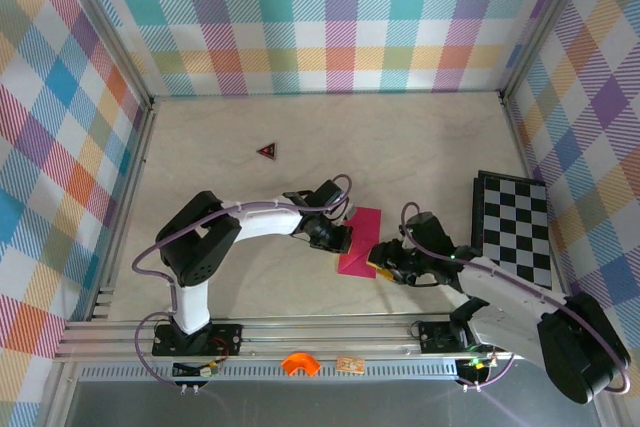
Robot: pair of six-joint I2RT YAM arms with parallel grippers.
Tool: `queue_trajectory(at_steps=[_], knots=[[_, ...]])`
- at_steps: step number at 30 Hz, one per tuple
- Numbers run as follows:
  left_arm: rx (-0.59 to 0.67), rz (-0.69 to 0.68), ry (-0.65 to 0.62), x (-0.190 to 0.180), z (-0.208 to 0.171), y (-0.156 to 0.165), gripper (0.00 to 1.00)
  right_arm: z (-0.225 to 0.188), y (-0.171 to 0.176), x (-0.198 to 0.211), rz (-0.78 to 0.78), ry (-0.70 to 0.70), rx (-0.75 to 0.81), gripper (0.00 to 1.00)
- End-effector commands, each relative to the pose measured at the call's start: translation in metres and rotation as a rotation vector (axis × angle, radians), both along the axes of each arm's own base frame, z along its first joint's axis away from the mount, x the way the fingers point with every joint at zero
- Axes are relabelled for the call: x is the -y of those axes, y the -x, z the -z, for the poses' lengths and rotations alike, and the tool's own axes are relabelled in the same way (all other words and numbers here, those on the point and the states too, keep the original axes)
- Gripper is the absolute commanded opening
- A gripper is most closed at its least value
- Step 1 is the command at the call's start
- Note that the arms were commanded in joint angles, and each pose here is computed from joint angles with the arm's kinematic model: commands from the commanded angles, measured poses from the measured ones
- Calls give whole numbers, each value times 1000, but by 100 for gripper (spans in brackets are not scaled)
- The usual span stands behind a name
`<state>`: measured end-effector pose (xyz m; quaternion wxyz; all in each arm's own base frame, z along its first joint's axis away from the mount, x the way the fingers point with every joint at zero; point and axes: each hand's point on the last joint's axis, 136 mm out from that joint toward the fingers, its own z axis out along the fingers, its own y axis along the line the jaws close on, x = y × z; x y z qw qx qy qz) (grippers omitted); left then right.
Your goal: Fold a paper plane with a square sheet of paper (pick it up from the middle)
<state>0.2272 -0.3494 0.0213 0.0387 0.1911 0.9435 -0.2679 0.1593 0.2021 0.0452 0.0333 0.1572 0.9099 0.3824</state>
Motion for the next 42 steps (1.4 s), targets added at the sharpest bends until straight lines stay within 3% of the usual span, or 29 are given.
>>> queue_trajectory(at_steps=[1, 14, 20, 32, 42], knots=[[-36, 20, -17, -7, 14, 7, 3, 5, -4, -5, 26, 35, -33, 47], [-43, 22, -31, -12, 19, 11, 3, 13, -21, -16, 32, 59, -1, 46], [-43, 17, -36, -13, 19, 11, 3, 5, -36, -22, 48, 34, 56, 48], [-45, 12, -32, -11, 16, 10, 2, -9, -62, -19, 67, -43, 108, 44], [-44, 3, -9, -7, 9, 8, 2, 13, -68, -2, 114, 14, 54, 45]])
